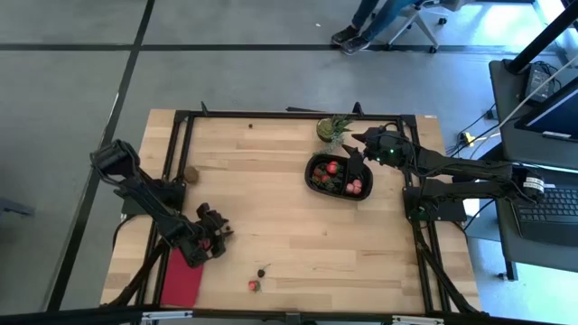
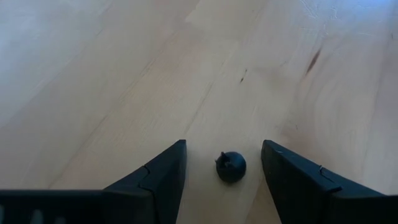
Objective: Pick and placing Produce into tupperware
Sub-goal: Put the blueberry into the of the black bin
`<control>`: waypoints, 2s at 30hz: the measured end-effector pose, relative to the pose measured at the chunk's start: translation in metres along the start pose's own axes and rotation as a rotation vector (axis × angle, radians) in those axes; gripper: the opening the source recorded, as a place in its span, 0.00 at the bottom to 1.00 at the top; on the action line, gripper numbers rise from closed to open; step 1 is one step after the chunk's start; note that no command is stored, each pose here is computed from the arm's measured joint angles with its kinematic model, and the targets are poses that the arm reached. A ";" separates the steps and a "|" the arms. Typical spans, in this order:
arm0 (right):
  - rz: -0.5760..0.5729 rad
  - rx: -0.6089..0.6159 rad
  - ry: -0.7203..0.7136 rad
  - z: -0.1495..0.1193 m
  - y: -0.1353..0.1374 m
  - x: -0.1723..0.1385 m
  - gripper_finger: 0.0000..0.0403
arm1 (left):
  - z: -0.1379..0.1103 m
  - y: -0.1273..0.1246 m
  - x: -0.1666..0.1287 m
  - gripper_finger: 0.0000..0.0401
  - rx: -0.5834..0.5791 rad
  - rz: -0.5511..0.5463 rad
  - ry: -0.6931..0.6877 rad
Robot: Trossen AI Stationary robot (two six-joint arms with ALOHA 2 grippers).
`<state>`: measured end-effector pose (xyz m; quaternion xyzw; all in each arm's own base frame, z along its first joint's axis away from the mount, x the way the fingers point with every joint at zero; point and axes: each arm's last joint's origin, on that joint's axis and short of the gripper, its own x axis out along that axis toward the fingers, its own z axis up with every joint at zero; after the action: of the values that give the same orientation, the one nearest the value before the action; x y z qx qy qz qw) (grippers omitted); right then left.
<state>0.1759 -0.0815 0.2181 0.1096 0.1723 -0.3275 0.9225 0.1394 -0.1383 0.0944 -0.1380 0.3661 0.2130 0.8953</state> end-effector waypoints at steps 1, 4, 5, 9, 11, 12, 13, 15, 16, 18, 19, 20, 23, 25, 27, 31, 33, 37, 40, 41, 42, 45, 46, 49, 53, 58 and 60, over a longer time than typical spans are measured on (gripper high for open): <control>0.000 -0.001 0.000 0.000 0.000 0.000 0.66 | 0.000 0.000 -0.001 0.49 -0.001 -0.005 0.004; 0.000 -0.001 0.000 0.000 0.000 0.000 0.66 | 0.001 -0.001 -0.004 0.46 -0.008 -0.027 0.025; 0.000 -0.001 0.000 0.000 0.000 0.000 0.66 | 0.001 -0.001 -0.005 0.45 -0.011 -0.033 0.033; 0.000 -0.001 0.000 0.000 0.000 0.000 0.66 | 0.003 0.001 -0.007 0.40 -0.012 -0.034 0.056; 0.000 -0.001 0.001 0.000 0.000 0.000 0.66 | 0.003 0.001 -0.007 0.38 -0.012 -0.030 0.057; 0.000 -0.001 0.001 0.000 0.000 0.000 0.66 | 0.003 0.001 -0.007 0.37 -0.012 -0.028 0.055; -0.001 -0.002 0.002 0.000 0.000 0.000 0.66 | 0.003 0.001 -0.007 0.36 -0.016 -0.026 0.052; -0.001 -0.003 0.005 -0.001 0.000 0.000 0.66 | 0.004 0.002 -0.006 0.34 -0.021 -0.024 0.049; -0.001 -0.003 0.006 -0.001 0.000 0.000 0.66 | 0.004 0.002 -0.006 0.33 -0.022 -0.022 0.049; -0.001 -0.004 0.006 -0.001 0.000 0.000 0.66 | 0.005 0.002 -0.005 0.32 -0.026 -0.018 0.048; -0.002 -0.005 0.008 -0.001 0.000 0.000 0.66 | 0.005 0.002 -0.005 0.32 -0.028 -0.017 0.048; -0.002 -0.006 0.008 -0.001 0.000 0.000 0.66 | 0.006 0.002 -0.005 0.31 -0.028 -0.016 0.048; -0.001 -0.007 0.008 -0.001 0.000 0.000 0.66 | 0.006 0.002 -0.005 0.29 -0.030 -0.013 0.046; -0.002 -0.007 0.008 -0.001 0.000 0.000 0.66 | 0.006 0.003 -0.005 0.28 -0.029 -0.012 0.045; -0.002 -0.007 0.008 -0.001 0.000 0.000 0.66 | 0.006 0.003 -0.005 0.27 -0.029 -0.011 0.043; -0.002 -0.007 0.008 -0.001 0.000 0.000 0.66 | 0.006 0.003 -0.004 0.25 -0.033 -0.010 0.029; -0.002 -0.007 0.008 -0.001 0.000 0.000 0.66 | 0.006 0.002 -0.004 0.23 -0.037 -0.012 0.026; -0.001 -0.007 0.008 -0.001 0.000 0.000 0.66 | 0.006 0.002 -0.004 0.21 -0.040 -0.015 0.024; -0.002 -0.007 0.008 -0.001 0.000 0.000 0.66 | 0.007 0.002 -0.004 0.19 -0.041 -0.015 0.022; -0.002 -0.007 0.008 -0.001 0.000 0.000 0.66 | 0.007 0.002 -0.004 0.18 -0.042 -0.015 0.021; -0.002 -0.007 0.008 -0.001 0.000 0.000 0.66 | 0.007 0.002 -0.004 0.17 -0.042 -0.016 0.020; -0.002 -0.007 0.008 -0.001 0.000 0.000 0.66 | 0.007 0.002 -0.004 0.14 -0.042 -0.017 0.020; -0.002 -0.007 0.008 -0.001 0.000 0.000 0.66 | 0.007 0.002 -0.004 0.13 -0.041 -0.017 0.019; -0.002 -0.007 0.008 -0.001 0.000 0.000 0.66 | 0.007 0.002 -0.004 0.11 -0.041 -0.016 0.017; -0.002 -0.007 0.008 -0.001 0.000 0.000 0.66 | 0.007 0.002 -0.004 0.12 -0.040 -0.016 0.017; -0.002 -0.007 0.008 -0.001 0.000 0.000 0.66 | 0.007 0.002 -0.004 0.13 -0.039 -0.016 0.017; -0.002 -0.007 0.008 -0.001 0.000 0.000 0.66 | 0.007 0.002 -0.004 0.12 -0.039 -0.015 0.017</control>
<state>0.1755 -0.0814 0.2174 0.1073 0.1772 -0.3274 0.9219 0.1398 -0.1352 0.1019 -0.1601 0.3685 0.2121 0.8908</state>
